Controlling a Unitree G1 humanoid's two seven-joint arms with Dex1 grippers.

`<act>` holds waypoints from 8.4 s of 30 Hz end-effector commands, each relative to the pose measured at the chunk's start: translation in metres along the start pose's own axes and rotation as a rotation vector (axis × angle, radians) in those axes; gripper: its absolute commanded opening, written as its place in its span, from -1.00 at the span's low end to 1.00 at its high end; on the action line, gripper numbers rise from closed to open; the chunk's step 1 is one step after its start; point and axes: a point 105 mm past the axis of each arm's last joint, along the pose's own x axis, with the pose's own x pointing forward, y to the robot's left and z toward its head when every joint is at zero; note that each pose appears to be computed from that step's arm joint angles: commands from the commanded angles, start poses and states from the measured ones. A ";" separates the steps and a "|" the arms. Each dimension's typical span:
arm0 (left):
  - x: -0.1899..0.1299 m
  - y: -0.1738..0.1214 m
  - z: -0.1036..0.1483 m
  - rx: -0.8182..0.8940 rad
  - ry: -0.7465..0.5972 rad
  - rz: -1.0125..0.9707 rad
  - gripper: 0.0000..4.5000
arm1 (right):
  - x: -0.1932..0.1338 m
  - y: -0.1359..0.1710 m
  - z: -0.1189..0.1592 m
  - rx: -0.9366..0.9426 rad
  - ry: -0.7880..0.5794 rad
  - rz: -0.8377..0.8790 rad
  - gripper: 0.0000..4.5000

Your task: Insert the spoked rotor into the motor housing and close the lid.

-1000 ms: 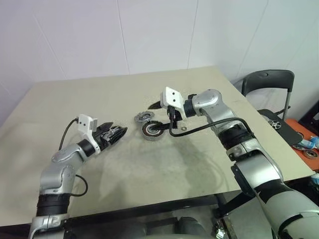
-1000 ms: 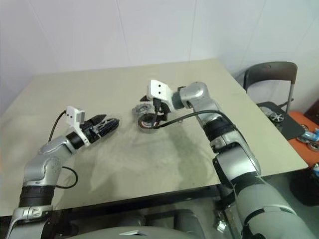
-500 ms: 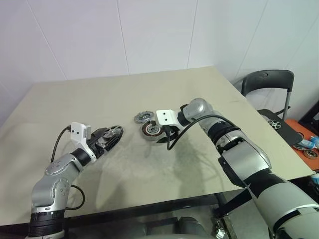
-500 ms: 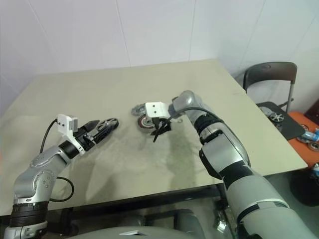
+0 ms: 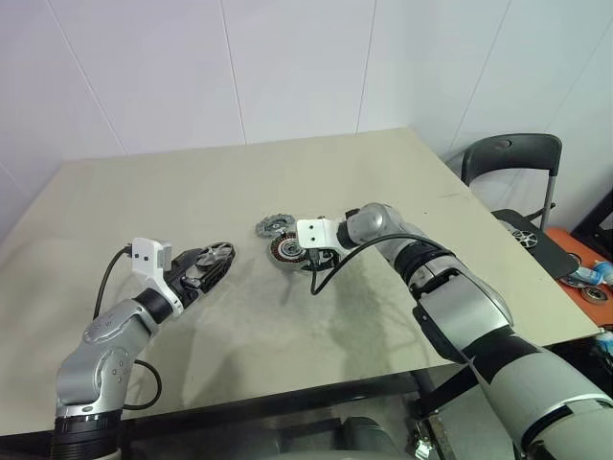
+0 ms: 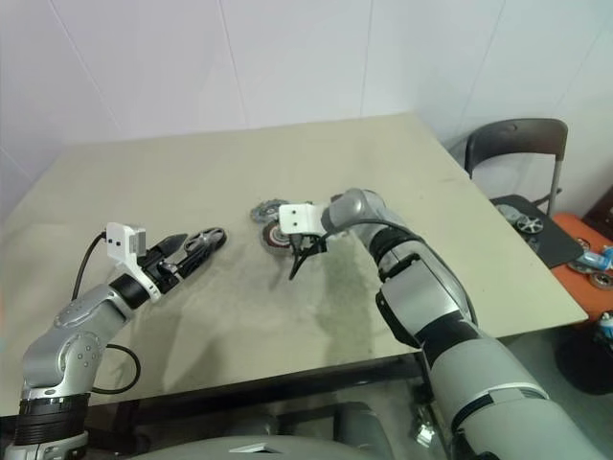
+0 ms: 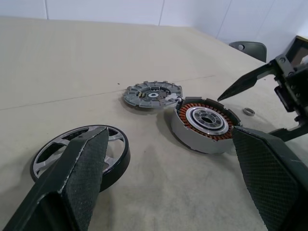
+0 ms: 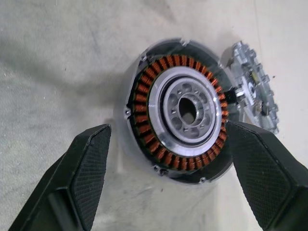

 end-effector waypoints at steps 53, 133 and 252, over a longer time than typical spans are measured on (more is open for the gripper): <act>0.023 -0.006 0.008 0.002 -0.036 -0.077 0.92 | -0.039 0.047 0.036 0.152 -0.204 0.446 -0.96; 0.028 -0.014 0.015 0.061 0.009 -0.152 0.92 | -0.022 0.016 -0.111 1.110 -0.048 -0.567 0.52; 0.034 -0.012 0.015 0.065 -0.001 -0.153 0.92 | -0.034 0.043 -0.028 0.824 -0.289 -0.074 -0.68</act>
